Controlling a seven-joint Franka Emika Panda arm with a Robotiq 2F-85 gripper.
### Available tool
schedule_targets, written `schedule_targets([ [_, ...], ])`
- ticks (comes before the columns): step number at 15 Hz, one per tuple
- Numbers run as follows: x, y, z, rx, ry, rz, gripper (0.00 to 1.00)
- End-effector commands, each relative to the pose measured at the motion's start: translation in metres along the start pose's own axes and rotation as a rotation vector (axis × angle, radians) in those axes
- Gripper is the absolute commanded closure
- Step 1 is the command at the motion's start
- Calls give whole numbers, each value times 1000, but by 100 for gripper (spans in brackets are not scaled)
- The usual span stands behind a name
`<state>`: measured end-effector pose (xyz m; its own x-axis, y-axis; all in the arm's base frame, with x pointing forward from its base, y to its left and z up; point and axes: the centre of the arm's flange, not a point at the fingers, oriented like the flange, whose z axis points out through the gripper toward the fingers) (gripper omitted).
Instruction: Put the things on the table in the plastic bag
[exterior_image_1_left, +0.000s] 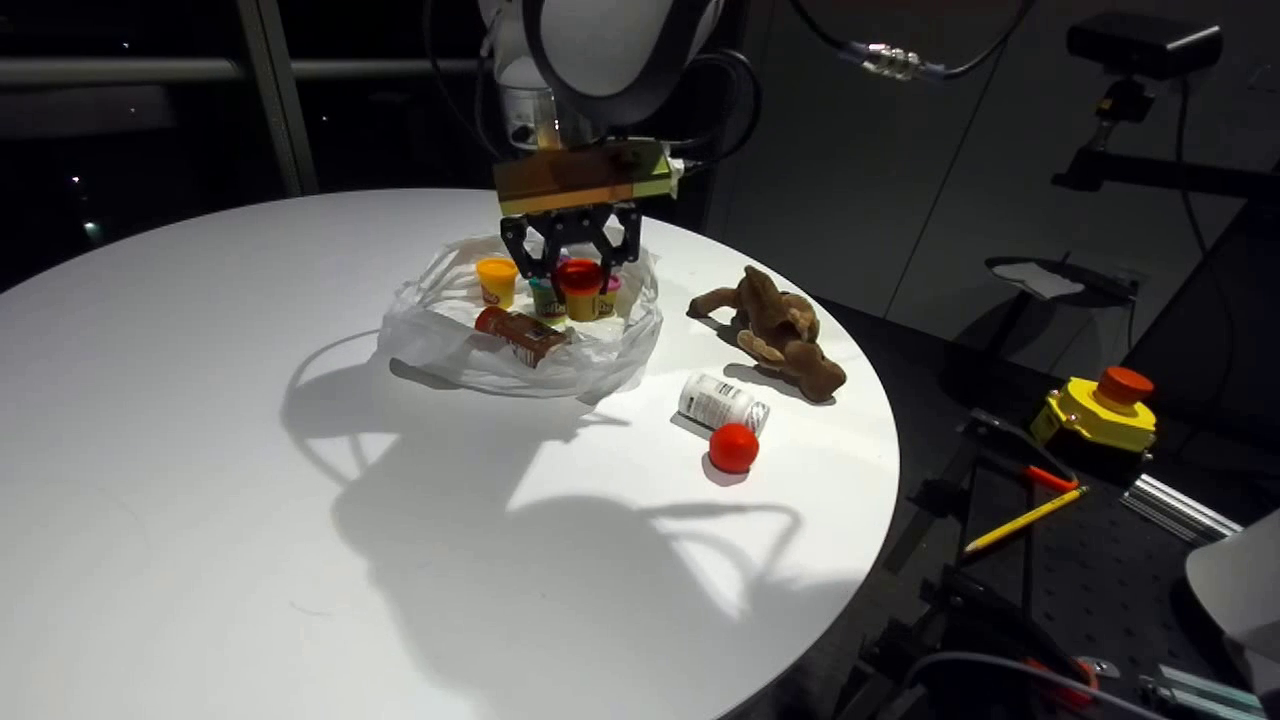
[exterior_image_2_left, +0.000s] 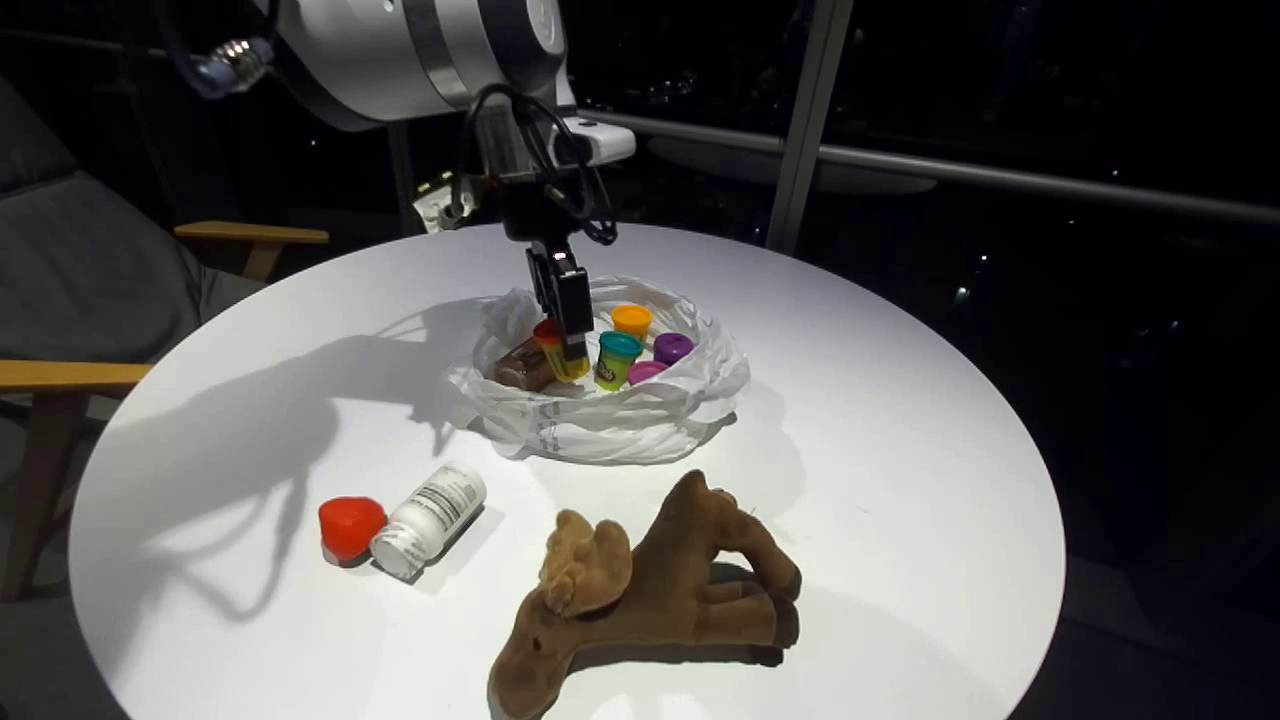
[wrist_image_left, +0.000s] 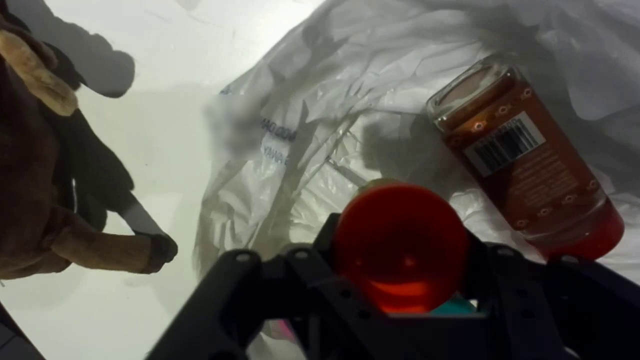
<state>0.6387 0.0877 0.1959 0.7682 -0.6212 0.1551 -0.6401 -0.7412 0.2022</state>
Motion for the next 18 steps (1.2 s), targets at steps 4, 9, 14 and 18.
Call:
schedule_targets([
  [4,12,-7,6,51,-57,68,19],
  [9,-38,41,-51,82,32,-57,0],
  [14,-92,92,-67,-50,44,-337,0],
  [18,-99,86,-34,-27,65,-549,0],
])
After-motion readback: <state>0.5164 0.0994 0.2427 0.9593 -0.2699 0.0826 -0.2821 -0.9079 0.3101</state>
